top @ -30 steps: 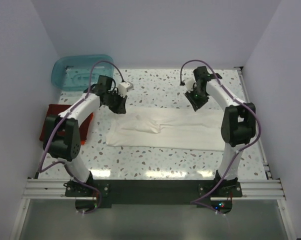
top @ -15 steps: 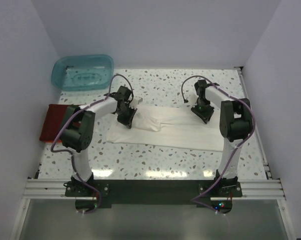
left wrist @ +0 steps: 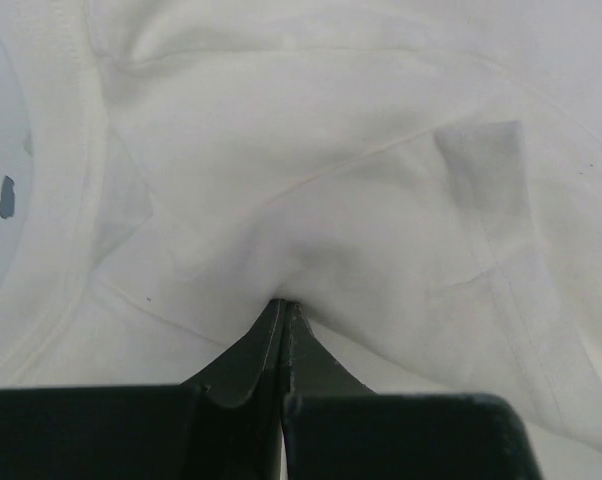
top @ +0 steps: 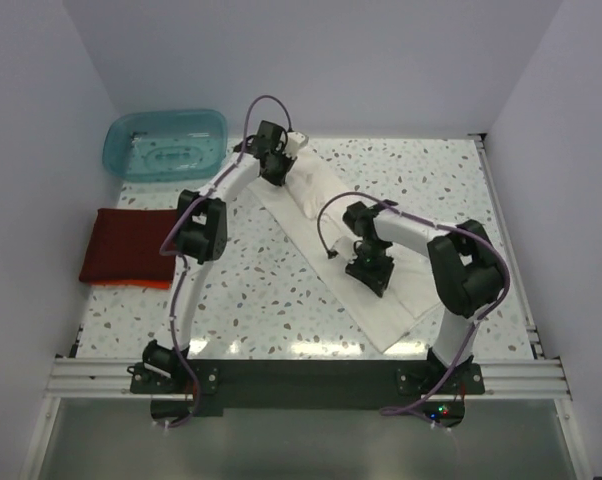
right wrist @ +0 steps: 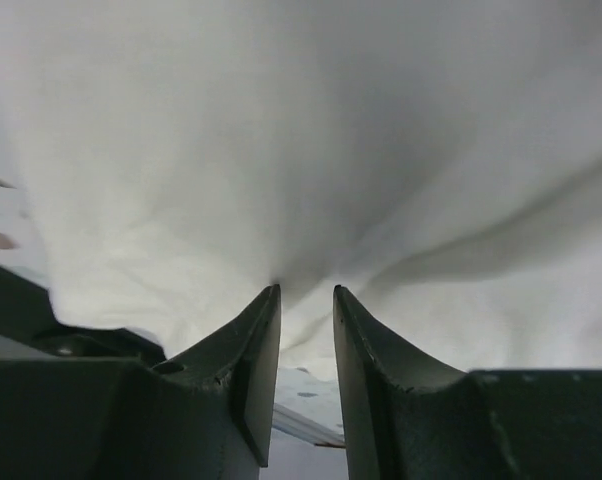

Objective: Fold and stack the t-shirts
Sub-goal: Fold the tshirt

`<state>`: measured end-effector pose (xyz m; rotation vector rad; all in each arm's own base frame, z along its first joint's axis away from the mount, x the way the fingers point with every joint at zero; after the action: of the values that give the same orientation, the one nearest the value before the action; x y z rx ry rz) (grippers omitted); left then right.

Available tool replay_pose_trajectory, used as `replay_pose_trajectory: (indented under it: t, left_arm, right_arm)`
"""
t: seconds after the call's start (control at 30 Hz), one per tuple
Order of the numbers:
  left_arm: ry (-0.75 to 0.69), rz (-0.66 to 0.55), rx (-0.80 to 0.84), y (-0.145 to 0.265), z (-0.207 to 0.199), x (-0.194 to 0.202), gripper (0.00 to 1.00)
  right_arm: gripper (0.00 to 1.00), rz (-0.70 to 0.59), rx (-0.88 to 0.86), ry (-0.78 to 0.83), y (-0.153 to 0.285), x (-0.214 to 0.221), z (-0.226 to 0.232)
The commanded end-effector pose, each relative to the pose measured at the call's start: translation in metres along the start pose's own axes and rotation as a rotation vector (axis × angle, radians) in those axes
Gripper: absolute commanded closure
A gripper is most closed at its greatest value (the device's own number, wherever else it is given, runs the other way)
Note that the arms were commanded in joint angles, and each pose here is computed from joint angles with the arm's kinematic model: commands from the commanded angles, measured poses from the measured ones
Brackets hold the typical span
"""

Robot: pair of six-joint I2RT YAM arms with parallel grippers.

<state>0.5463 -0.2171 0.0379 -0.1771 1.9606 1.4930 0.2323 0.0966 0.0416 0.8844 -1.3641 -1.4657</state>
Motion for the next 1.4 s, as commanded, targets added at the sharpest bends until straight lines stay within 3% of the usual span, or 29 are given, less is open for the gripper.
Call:
replay_pose_trajectory:
  t: [0.0, 0.03, 0.13, 0.17, 0.3, 0.47, 0.67, 0.9, 1.2, 1.37]
  left_arm:
    - [-0.126, -0.076, -0.058, -0.01, 0.018, -0.019, 1.0]
    - [-0.129, -0.076, -0.045, -0.012, 0.015, -0.011, 0.97]
    - [-0.151, -0.238, -0.002, 0.022, 0.003, -0.05, 0.92]
    - [-0.145, -0.243, 0.026, 0.026, -0.001, -0.048, 0.89]
    - [-0.086, -0.29, 0.049, 0.077, -0.014, -0.064, 0.84]
    - [0.108, -0.127, 0.109, 0.093, -0.032, -0.012, 0.78]
    - [0.285, 0.085, 0.188, 0.08, -0.056, 0.063, 0.82]
    - [0.347, 0.19, 0.139, 0.05, -0.056, 0.111, 0.86]
    - [0.34, 0.231, 0.013, 0.013, -0.011, 0.117, 0.9]
    - [0.297, 0.188, -0.043, 0.0, 0.028, 0.089, 0.91]
  right_arm:
    - [0.67, -0.147, -0.117, 0.038, 0.018, -0.048, 0.059]
    - [0.66, -0.169, -0.13, 0.064, 0.021, -0.059, 0.069]
    - [0.65, -0.291, -0.154, 0.07, 0.049, -0.088, 0.072]
    - [0.65, -0.326, -0.132, 0.079, 0.061, -0.095, 0.068]
    - [0.65, -0.367, -0.024, 0.124, 0.086, -0.082, 0.046]
    - [0.67, -0.249, 0.043, 0.083, 0.071, -0.033, 0.006]
    - [0.73, -0.074, 0.128, 0.058, 0.039, 0.006, -0.041]
    - [0.95, 0.02, 0.128, 0.089, 0.002, 0.015, -0.052]
    - [1.0, 0.047, -0.019, 0.141, -0.031, -0.002, 0.009]
    - [1.0, -0.028, -0.138, 0.2, -0.029, -0.048, 0.066]
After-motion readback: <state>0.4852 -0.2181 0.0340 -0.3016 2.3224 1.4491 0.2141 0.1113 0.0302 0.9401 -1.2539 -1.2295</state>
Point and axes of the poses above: each gripper's point midway between its finger pads, its own y axis back along the fingers, its own z axis along the line the jaws close on, x = y × z, the point moved 2 cm from there along y, back along the fingers, and after that the axes turned 14 degrees about y, right-handed, at the moved point
